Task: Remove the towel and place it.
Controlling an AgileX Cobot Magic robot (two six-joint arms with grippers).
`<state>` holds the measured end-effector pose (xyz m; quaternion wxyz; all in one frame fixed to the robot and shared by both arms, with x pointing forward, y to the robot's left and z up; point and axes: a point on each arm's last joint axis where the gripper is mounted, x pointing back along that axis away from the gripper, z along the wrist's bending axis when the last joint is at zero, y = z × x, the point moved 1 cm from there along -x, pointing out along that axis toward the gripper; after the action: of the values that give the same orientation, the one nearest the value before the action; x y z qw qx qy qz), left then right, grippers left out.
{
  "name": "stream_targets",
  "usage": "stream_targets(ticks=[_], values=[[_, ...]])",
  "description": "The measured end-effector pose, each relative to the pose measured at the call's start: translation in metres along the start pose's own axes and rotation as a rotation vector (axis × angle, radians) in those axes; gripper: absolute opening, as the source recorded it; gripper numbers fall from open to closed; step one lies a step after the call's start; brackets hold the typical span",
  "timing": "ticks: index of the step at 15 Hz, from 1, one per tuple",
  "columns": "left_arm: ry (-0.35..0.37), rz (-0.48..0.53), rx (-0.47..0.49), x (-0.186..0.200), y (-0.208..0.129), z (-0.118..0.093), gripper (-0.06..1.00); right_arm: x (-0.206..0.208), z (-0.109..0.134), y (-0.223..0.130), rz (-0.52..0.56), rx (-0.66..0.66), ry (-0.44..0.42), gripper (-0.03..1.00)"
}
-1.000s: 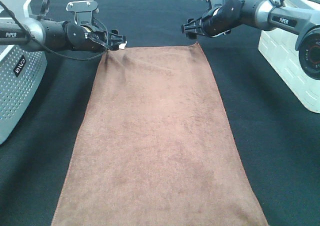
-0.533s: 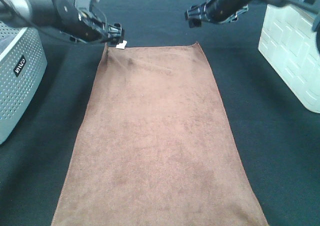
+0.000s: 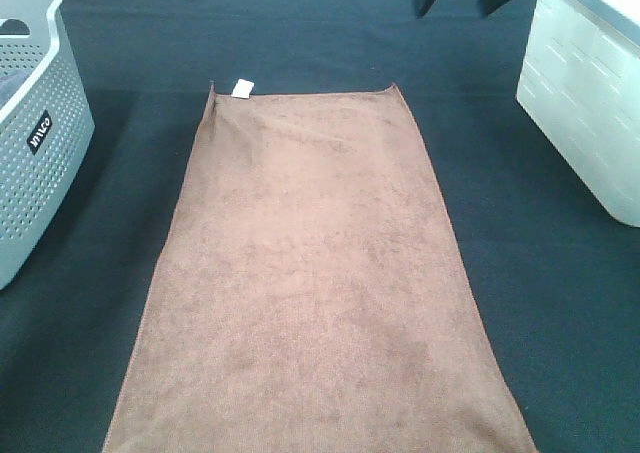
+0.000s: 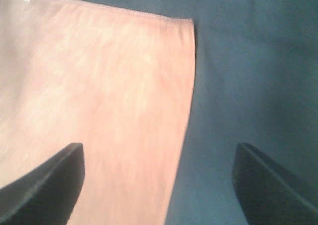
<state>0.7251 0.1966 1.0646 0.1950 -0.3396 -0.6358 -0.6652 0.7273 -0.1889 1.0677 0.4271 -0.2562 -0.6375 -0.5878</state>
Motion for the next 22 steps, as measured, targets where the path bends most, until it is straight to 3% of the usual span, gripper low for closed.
stream_targets(ticks=[2,4,7,10,15,17,22], values=[[0.116,0.070,0.071,0.041,0.002,0.042,0.91,0.048,-0.017,0.002,-0.030,-0.035,-0.022,0.77],[0.185,0.109,0.113,0.068,0.001,0.072,0.91,0.071,-0.031,0.002,-0.059,-0.071,-0.046,0.77],[0.232,0.112,0.152,0.098,-0.001,0.096,0.91,0.095,-0.032,-0.018,-0.024,-0.085,-0.050,0.77],[0.235,0.118,0.154,0.125,-0.026,0.090,0.91,0.122,-0.024,-0.068,0.067,-0.101,-0.043,0.77],[0.222,0.114,0.154,0.202,-0.127,0.063,0.91,0.208,-0.003,-0.182,0.038,-0.111,-0.020,0.76],[0.235,0.057,0.143,0.249,-0.182,0.049,0.91,0.238,0.005,-0.241,-0.023,-0.106,-0.020,0.76],[0.308,-0.184,0.082,0.314,-0.268,0.033,0.91,0.291,0.015,-0.335,-0.308,-0.062,-0.063,0.76]])
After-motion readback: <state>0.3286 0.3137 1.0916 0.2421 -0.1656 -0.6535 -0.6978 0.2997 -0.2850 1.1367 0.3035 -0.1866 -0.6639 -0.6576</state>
